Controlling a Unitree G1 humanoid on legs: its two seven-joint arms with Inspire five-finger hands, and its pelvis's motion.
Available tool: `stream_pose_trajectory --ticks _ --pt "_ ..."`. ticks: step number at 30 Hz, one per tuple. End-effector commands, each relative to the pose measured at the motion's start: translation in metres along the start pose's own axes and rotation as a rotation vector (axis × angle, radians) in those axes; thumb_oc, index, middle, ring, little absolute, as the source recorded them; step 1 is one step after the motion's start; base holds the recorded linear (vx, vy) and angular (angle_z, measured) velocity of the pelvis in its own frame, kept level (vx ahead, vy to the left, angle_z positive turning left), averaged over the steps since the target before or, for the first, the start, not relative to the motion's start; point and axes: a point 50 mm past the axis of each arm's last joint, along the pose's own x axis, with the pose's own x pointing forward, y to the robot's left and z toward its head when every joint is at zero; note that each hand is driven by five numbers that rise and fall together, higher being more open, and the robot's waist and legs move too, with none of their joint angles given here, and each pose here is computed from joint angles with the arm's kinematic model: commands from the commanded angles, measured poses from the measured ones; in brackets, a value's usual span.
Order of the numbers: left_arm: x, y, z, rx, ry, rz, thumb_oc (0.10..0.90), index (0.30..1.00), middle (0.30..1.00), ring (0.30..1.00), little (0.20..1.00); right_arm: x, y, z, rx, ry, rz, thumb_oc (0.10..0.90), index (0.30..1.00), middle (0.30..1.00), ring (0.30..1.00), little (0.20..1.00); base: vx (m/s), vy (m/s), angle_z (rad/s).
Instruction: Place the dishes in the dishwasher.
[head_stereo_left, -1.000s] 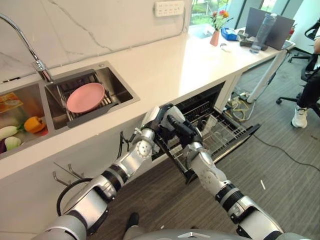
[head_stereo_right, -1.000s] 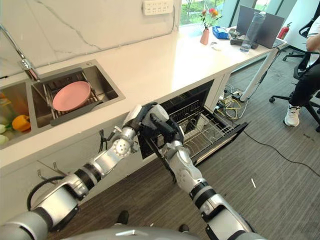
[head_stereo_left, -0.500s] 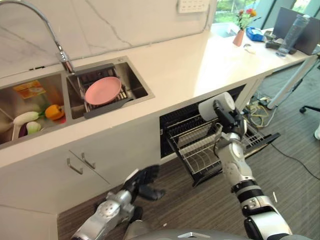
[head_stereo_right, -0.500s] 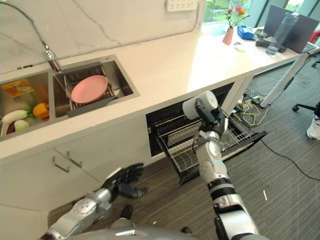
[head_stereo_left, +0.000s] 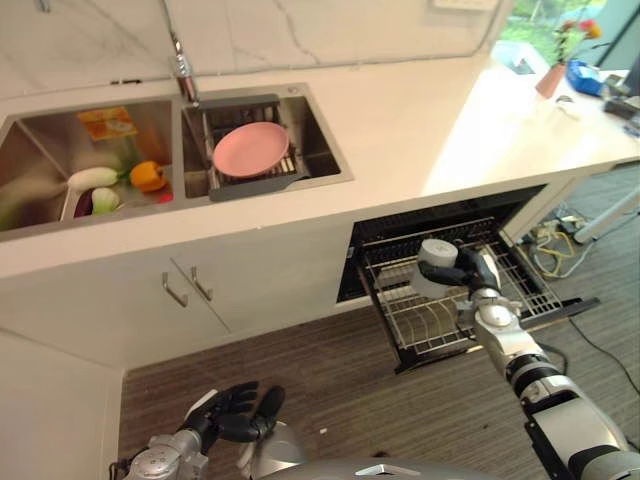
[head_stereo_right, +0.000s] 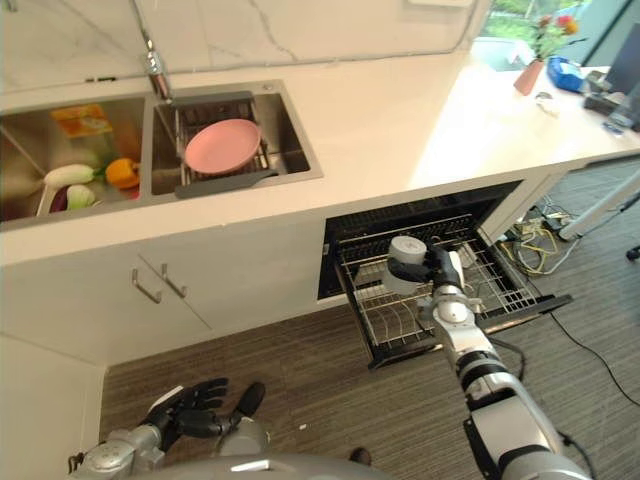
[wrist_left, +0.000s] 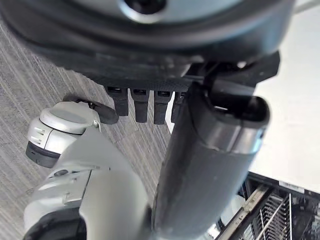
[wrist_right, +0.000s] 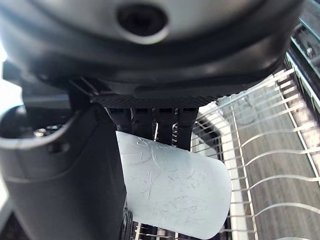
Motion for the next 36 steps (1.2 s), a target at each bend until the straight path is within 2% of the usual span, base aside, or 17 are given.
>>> stream_pose_trajectory --ticks 1,5,6,7,11,13,18,21,24,27,29,34,36 --pt "0.003 -0.013 -0.016 0.197 0.056 -0.007 0.800 0.900 0.900 0.900 0.900 0.015 -0.045 0.057 -0.039 -0.190 -0.154 0.400 0.300 0.300 0.300 0.300 -0.05 0.020 0.03" --pt "0.002 -0.015 -0.041 0.153 0.147 0.077 0.800 0.900 0.900 0.900 0.900 0.012 -0.041 0.030 -0.058 -0.090 -0.175 0.403 0.305 0.305 0.305 0.305 -0.05 0.013 0.04" --pt "0.000 -0.016 -0.048 0.137 0.177 0.093 0.800 0.900 0.900 0.900 0.900 0.011 -0.040 0.020 -0.067 -0.051 -0.175 0.645 0.667 0.667 0.667 0.667 -0.02 0.009 0.08" --pt "-0.001 -0.018 -0.058 0.123 0.218 0.103 0.800 0.900 0.900 0.900 0.900 0.009 -0.037 0.008 -0.071 -0.007 -0.169 0.800 0.900 0.900 0.900 0.900 -0.01 0.007 0.05" --pt "-0.011 -0.023 -0.091 0.054 0.371 0.152 0.800 0.900 0.900 0.900 0.900 0.001 -0.020 -0.027 -0.029 0.145 -0.127 0.800 0.900 0.900 0.900 0.900 0.01 0.007 0.03" --pt "-0.012 -0.024 -0.095 0.033 0.390 0.165 0.800 0.900 0.900 0.900 0.900 0.000 -0.017 -0.027 -0.034 0.148 -0.122 0.800 0.900 0.900 0.900 0.900 0.00 0.004 0.02" --pt "-0.014 -0.027 -0.102 -0.030 0.427 0.190 0.800 0.900 0.900 0.900 0.900 0.003 -0.024 -0.005 -0.080 0.034 -0.147 0.800 0.900 0.900 0.900 0.900 0.00 0.000 0.00" --pt "-0.010 -0.028 -0.100 -0.063 0.438 0.213 0.800 0.900 0.900 0.900 0.900 0.001 -0.026 0.019 0.044 -0.093 -0.169 0.800 0.900 0.900 0.900 0.900 0.00 0.000 0.00" --pt "-0.002 -0.029 -0.093 -0.108 0.425 0.230 0.800 0.900 0.900 0.900 0.900 -0.015 -0.043 0.040 0.063 -0.274 -0.205 0.800 0.900 0.900 0.900 0.900 -0.03 -0.005 0.04" --pt "0.001 -0.032 -0.089 -0.086 0.419 0.220 0.800 0.900 0.900 0.900 0.900 -0.028 -0.058 0.046 0.044 -0.350 -0.256 0.800 0.900 0.900 0.900 0.900 -0.05 0.016 0.36" --pt "0.003 -0.034 -0.092 -0.083 0.447 0.244 0.800 0.900 0.900 0.900 0.900 -0.057 -0.075 0.045 0.029 -0.442 -0.313 0.800 0.900 0.900 0.900 0.900 -0.06 0.010 0.56" --pt "0.003 -0.038 -0.095 -0.079 0.474 0.281 0.800 0.900 0.900 0.900 0.900 -0.076 -0.082 0.032 0.026 -0.438 -0.338 0.800 0.900 0.900 0.900 0.900 -0.01 0.037 0.17" --pt "0.004 -0.045 -0.096 -0.067 0.487 0.274 0.800 0.900 0.900 0.900 0.900 -0.091 -0.084 0.032 0.079 -0.475 -0.370 0.800 0.900 0.900 0.900 0.900 -0.03 0.132 0.06"
